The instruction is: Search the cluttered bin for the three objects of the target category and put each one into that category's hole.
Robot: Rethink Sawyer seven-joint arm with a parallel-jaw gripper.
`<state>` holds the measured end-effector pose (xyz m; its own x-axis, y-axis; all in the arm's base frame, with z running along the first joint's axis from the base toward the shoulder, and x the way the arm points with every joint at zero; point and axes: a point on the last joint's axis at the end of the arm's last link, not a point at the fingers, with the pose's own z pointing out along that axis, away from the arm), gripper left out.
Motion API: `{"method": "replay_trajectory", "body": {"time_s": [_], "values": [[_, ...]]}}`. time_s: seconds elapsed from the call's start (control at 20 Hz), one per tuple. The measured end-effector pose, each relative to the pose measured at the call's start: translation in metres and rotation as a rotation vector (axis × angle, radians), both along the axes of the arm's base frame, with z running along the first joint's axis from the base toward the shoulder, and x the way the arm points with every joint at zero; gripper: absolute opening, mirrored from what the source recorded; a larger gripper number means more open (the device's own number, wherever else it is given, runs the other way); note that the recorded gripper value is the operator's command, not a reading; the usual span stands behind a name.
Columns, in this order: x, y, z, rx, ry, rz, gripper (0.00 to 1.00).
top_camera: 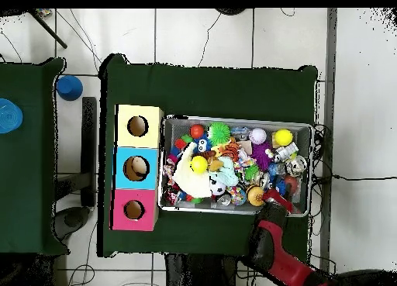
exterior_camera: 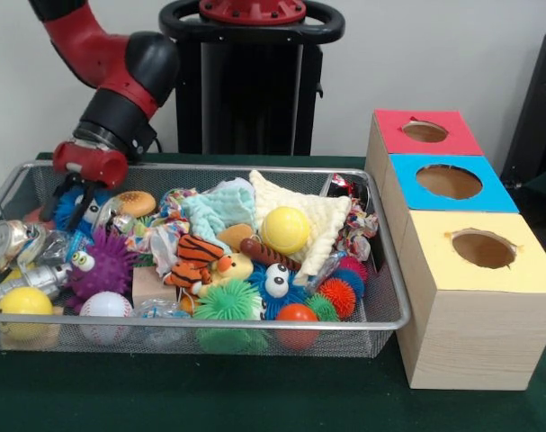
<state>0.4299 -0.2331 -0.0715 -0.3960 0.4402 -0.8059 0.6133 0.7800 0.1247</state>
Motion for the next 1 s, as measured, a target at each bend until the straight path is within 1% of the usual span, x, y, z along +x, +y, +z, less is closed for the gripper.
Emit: {"method": "replay_trajectory", "body": {"time_s": [0.1,0.15,0.2,0.25,0.35,0.5,0.55,0.6,0.7,0.75,0.8,0.9,1.0], "values": [[0.009,-0.001,0.002,0.033,0.102,0.015,1.00],[0.014,-0.001,0.007,0.041,0.140,0.025,1.00],[0.024,-0.002,0.016,0.064,0.222,0.042,1.00],[0.028,-0.001,0.022,0.089,0.290,0.050,1.00],[0.030,0.001,0.026,0.123,0.362,0.057,1.00],[0.029,0.008,0.032,0.222,0.529,0.066,1.00],[0.022,0.011,0.032,0.277,0.613,0.066,1.00],[0.019,0.012,0.031,0.296,0.642,0.066,1.00],[0.010,0.012,0.030,0.353,0.726,0.063,1.00],[0.008,0.012,0.030,0.367,0.746,0.062,1.00],[0.009,0.010,0.030,0.378,0.761,0.061,1.00],[0.014,0.005,0.032,0.379,0.767,0.063,1.00],[0.016,0.005,0.032,0.379,0.774,0.065,1.00]]}}
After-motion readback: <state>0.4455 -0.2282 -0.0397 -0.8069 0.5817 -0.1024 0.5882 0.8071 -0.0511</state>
